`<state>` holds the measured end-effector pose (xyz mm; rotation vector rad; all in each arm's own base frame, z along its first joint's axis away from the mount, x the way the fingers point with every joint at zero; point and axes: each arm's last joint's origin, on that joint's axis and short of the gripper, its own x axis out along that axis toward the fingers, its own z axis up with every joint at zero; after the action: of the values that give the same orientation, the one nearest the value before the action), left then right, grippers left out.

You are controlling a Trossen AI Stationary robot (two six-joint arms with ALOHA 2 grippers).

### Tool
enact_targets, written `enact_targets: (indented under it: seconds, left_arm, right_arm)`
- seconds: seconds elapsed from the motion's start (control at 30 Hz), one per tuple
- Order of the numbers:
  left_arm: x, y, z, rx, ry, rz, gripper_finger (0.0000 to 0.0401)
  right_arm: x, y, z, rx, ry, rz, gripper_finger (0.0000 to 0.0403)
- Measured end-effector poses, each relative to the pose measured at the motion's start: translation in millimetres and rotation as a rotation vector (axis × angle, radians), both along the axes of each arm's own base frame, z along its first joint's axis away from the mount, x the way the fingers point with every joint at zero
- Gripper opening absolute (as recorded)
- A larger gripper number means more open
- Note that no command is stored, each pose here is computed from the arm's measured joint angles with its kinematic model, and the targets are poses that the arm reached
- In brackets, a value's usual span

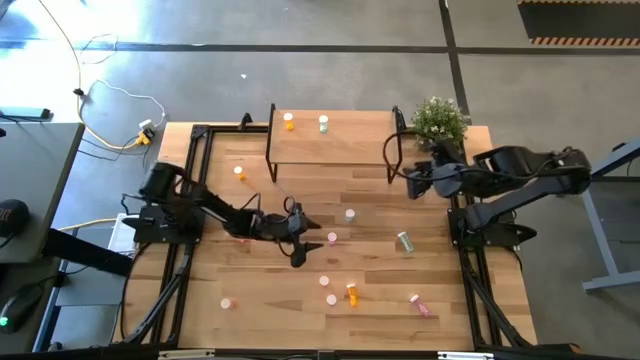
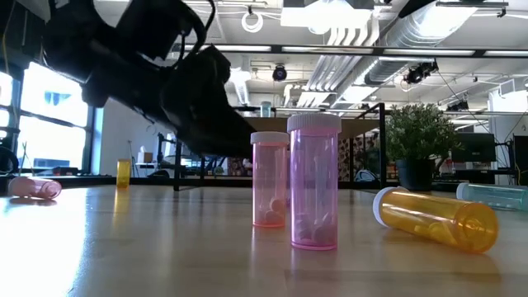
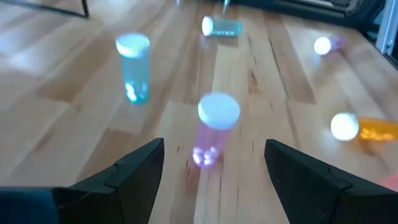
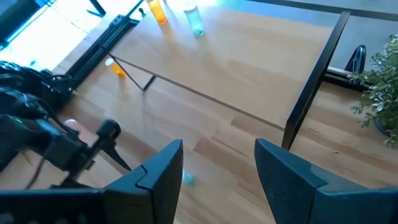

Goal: Pick and place medicine bottles onto shelf by color
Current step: Put the top left purple pill bottle on the shelf

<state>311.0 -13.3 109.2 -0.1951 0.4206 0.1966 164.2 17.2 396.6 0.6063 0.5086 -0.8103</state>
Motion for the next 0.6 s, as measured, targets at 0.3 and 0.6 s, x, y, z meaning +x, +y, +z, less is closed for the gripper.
enact_targets:
  seconds: [0.3,0.6]
  left_arm:
    - [12,4,-25,-0.026,0.029,-0.066,0.0266]
    - [25,16,-28,-0.024,0.019,-0.067,0.0266]
  right_arm:
    - [-2,0,1,0.001,-0.006,0.000,0.0190]
    - [-2,0,1,0.004,-0.009,-0.002,0.0190]
